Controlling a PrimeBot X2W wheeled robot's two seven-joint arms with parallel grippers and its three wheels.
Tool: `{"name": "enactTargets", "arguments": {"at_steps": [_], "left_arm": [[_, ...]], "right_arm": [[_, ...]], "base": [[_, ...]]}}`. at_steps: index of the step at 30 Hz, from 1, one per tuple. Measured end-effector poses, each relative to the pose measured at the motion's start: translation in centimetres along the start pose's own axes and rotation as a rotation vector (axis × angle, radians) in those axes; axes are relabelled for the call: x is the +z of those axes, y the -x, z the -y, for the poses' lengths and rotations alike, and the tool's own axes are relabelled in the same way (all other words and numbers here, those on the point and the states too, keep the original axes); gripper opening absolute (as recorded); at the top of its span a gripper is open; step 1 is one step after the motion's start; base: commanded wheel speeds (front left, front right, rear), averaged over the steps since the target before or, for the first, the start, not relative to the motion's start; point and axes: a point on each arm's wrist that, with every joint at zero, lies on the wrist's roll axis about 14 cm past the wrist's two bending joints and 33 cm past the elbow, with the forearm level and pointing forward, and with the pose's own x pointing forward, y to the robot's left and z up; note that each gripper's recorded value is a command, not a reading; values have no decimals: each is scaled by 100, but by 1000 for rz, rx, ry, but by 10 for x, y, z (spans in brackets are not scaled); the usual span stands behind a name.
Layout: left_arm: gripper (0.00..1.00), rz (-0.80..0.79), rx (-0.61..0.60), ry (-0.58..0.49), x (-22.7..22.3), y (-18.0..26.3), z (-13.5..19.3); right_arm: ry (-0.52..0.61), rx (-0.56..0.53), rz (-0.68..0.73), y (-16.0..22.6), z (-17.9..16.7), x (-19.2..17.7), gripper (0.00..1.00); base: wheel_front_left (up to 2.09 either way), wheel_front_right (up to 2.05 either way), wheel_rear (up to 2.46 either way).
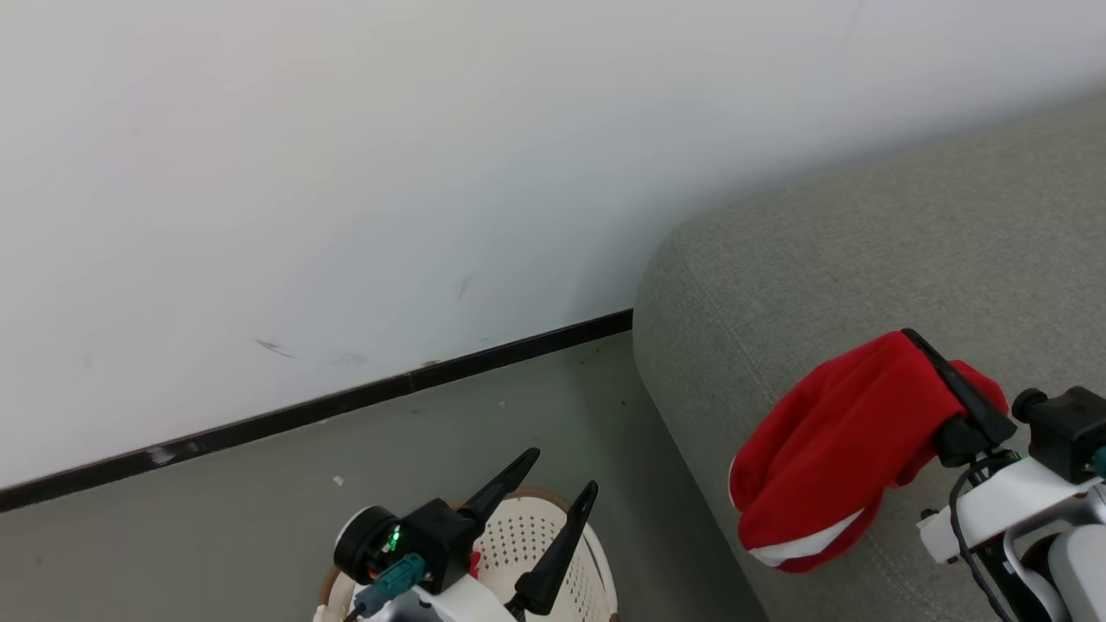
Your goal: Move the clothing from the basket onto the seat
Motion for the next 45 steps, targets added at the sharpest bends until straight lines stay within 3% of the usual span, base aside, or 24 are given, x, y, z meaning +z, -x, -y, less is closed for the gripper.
{"name": "enactTargets", "arguments": {"at_steps": [8, 17, 28, 41, 45], "left_arm": [[100, -8, -40, 23, -7, -10, 12], [100, -4, -27, 43, -11, -18, 8], [100, 47, 11, 28, -3, -30, -14], [100, 5, 43, 20, -20, -32, -41], [100, -1, 43, 18, -22, -35, -47]], "right_arm": [[44, 5, -31, 10, 8, 1, 0], [5, -5, 23, -39, 30, 33, 0], [84, -192, 124, -95, 125, 88, 0], [118, -394, -78, -99, 205, 24, 0], [136, -410, -99, -104, 211, 10, 0]], "base": [[0, 0, 0], [0, 0, 0], [0, 0, 0], [0, 0, 0], [0, 0, 0]]}}
